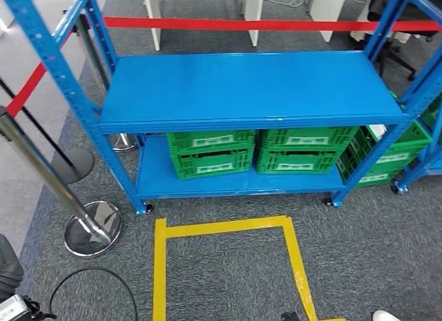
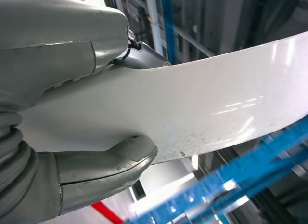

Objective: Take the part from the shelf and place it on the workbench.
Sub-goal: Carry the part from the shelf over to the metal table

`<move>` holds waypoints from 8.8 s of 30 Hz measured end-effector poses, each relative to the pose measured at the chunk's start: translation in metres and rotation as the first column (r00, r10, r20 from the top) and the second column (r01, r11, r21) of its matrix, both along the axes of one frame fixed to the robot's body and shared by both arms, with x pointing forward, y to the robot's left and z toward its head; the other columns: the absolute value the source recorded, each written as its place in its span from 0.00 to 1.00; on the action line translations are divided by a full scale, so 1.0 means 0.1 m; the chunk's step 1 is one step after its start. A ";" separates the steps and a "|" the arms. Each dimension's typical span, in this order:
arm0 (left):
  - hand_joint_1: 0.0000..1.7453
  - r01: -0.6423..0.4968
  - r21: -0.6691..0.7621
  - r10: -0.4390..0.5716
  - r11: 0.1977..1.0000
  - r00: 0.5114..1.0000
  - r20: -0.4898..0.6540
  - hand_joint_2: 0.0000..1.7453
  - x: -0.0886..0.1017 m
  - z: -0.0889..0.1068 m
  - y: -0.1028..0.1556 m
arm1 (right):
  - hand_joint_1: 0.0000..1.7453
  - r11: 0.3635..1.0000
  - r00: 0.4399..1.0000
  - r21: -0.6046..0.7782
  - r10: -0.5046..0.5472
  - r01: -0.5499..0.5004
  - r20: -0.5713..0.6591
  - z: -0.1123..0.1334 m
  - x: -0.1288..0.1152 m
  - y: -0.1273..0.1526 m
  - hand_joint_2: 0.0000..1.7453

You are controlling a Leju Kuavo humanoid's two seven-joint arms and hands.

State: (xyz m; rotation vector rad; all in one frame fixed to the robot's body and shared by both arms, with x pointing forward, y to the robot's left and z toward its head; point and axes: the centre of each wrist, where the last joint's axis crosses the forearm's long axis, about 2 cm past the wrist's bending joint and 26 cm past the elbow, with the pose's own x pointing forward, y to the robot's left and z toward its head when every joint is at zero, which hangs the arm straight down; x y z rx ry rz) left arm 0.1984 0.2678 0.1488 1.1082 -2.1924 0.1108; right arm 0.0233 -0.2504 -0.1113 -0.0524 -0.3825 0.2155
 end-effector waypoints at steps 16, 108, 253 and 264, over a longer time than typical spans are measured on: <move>1.00 -0.005 -0.014 0.005 1.000 1.000 0.004 1.00 -0.01 0.00 -0.01 | 0.00 1.000 1.000 -0.002 0.011 -0.011 -0.004 0.00 -0.03 0.01 0.00; 1.00 0.030 0.010 -0.030 1.000 0.999 0.020 1.00 -0.01 0.05 -0.04 | 0.00 0.999 0.999 0.026 0.045 -0.045 -0.004 -0.01 -0.06 0.00 0.00; 1.00 0.049 -0.011 -0.049 0.999 0.999 0.011 1.00 0.01 0.03 -0.15 | 0.00 0.997 0.997 0.028 0.072 -0.071 -0.026 0.00 -0.07 0.03 0.00; 1.00 0.048 -0.007 -0.048 0.999 0.999 0.012 1.00 0.02 0.04 -0.15 | 0.00 0.997 0.997 0.030 0.072 -0.071 -0.030 -0.01 -0.09 0.04 0.00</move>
